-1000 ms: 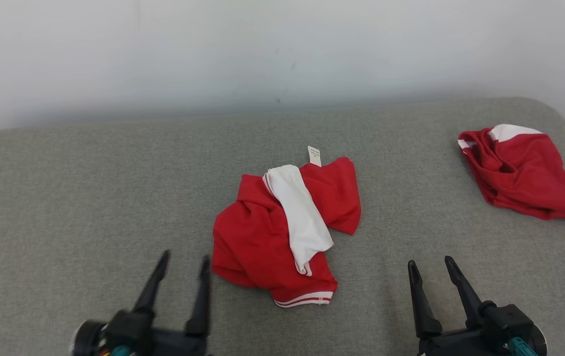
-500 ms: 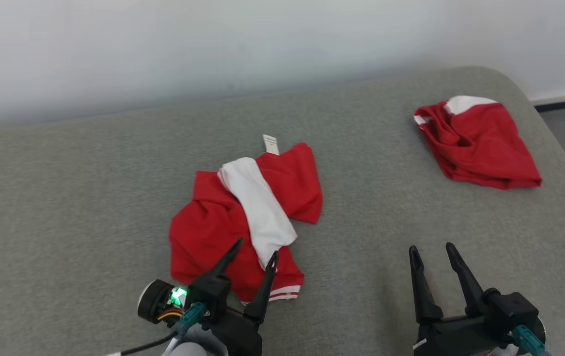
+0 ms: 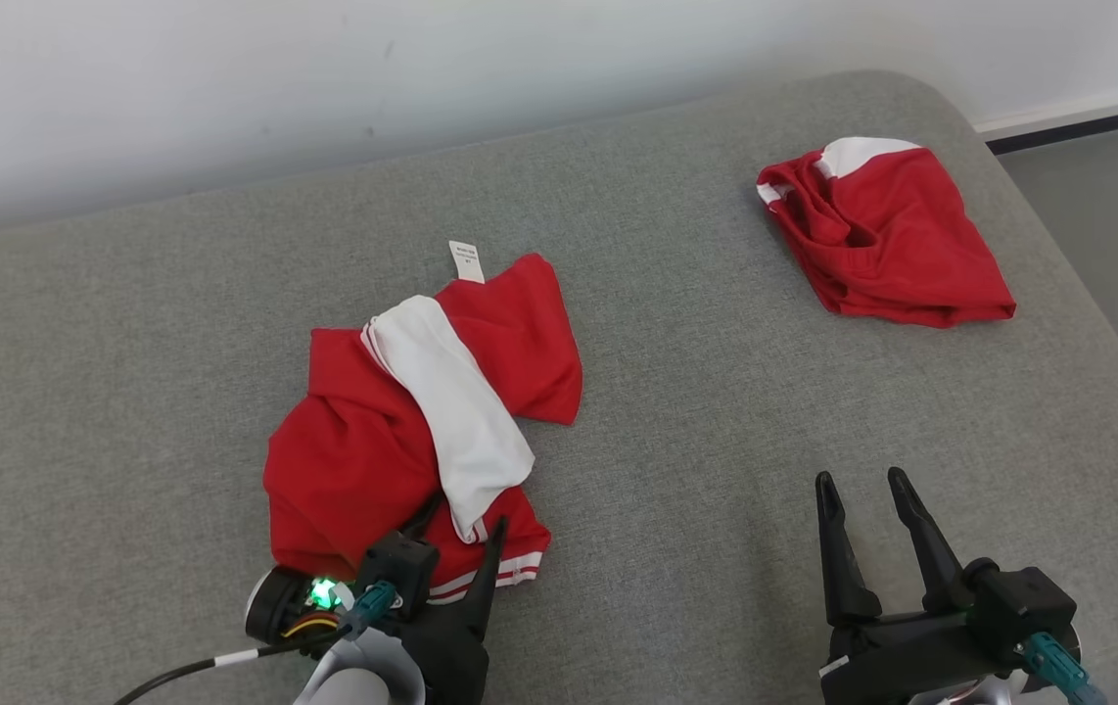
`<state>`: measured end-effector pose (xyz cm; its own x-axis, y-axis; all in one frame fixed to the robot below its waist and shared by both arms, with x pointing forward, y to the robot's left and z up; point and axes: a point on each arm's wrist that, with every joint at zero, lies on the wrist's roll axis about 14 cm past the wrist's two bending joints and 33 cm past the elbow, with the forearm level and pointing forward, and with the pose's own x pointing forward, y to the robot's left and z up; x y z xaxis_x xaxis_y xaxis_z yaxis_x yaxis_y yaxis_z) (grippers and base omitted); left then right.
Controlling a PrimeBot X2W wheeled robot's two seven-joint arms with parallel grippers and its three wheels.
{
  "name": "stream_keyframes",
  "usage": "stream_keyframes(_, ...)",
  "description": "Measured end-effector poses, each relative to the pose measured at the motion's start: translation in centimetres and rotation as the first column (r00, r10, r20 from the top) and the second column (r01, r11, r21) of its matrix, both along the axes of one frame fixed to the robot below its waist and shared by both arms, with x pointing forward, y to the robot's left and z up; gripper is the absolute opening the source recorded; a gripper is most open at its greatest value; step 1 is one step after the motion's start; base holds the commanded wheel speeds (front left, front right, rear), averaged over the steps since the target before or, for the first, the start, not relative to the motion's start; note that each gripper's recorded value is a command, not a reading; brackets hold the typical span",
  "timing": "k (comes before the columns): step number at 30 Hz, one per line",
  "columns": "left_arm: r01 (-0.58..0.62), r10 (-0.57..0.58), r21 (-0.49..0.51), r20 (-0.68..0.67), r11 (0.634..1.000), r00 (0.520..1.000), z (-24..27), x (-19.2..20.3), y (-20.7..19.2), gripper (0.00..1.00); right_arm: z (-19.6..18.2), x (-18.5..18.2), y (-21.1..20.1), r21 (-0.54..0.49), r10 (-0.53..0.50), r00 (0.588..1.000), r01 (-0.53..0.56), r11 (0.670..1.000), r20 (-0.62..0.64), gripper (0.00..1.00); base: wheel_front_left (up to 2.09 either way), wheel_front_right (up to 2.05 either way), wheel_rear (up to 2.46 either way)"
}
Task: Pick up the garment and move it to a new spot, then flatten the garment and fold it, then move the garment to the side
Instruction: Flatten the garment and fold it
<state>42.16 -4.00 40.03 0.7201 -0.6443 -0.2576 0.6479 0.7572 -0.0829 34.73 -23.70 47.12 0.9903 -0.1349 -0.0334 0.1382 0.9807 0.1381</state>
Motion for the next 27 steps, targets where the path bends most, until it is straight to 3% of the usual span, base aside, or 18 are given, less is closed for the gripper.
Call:
stream_keyframes(1, -0.002, 0.002, -0.004, 0.000, 1.000, 1.000, 0.1, 0.0, 0.0, 1.00, 0.1, 0.1, 0.1, 0.000, 0.003, 1.000, -0.003, 1.000, 0.004, 1.00, 0.00, 0.00, 0.00)
stream_keyframes(2, -0.003, 0.003, -0.011, 0.001, 1.000, 1.000, 0.3, 0.0, -0.1, 0.72, 0.2, 0.2, 0.1, 0.000, 0.005, 1.000, -0.005, 1.000, 0.007, 1.00, 0.00, 0.00, 0.00)
stream_keyframes(4, 0.003, -0.002, -0.028, 0.020, 1.000, 1.000, 1.1, 0.1, -0.3, 0.00, 0.3, 0.2, 0.2, 0.001, 0.008, 1.000, -0.008, 1.000, 0.012, 1.00, 0.00, 0.00, 0.00)
stream_keyframes(14, 0.092, -0.054, -0.207, 0.182, 0.974, 0.982, 9.1, -0.5, -3.1, 0.00, 0.4, 0.8, 1.5, 0.014, 0.048, 0.999, -0.048, 0.999, 0.020, 1.00, 0.00, 0.00, 0.00)
stream_keyframes(19, 0.099, -0.006, -0.298, 0.299, 0.949, 0.954, 14.7, -0.3, -2.9, 0.00, 0.5, 1.2, 2.6, 0.021, 0.081, 0.996, -0.081, 0.996, 0.028, 1.00, 0.00, 0.00, 0.00)
stream_keyframes(23, 0.033, 0.087, -0.309, 0.367, 0.951, 0.926, 17.2, 0.9, 0.0, 0.00, 0.7, 1.7, 3.4, 0.024, 0.107, 0.994, -0.108, 0.994, 0.037, 1.00, 0.00, 0.00, 0.00)
stream_keyframes(27, -0.109, 0.222, -0.283, 0.406, 0.953, 0.887, 18.4, 3.0, 6.4, 0.00, 0.8, 1.8, 4.3, 0.027, 0.135, 0.990, -0.136, 0.990, 0.041, 1.00, 0.00, 0.00, 0.00)
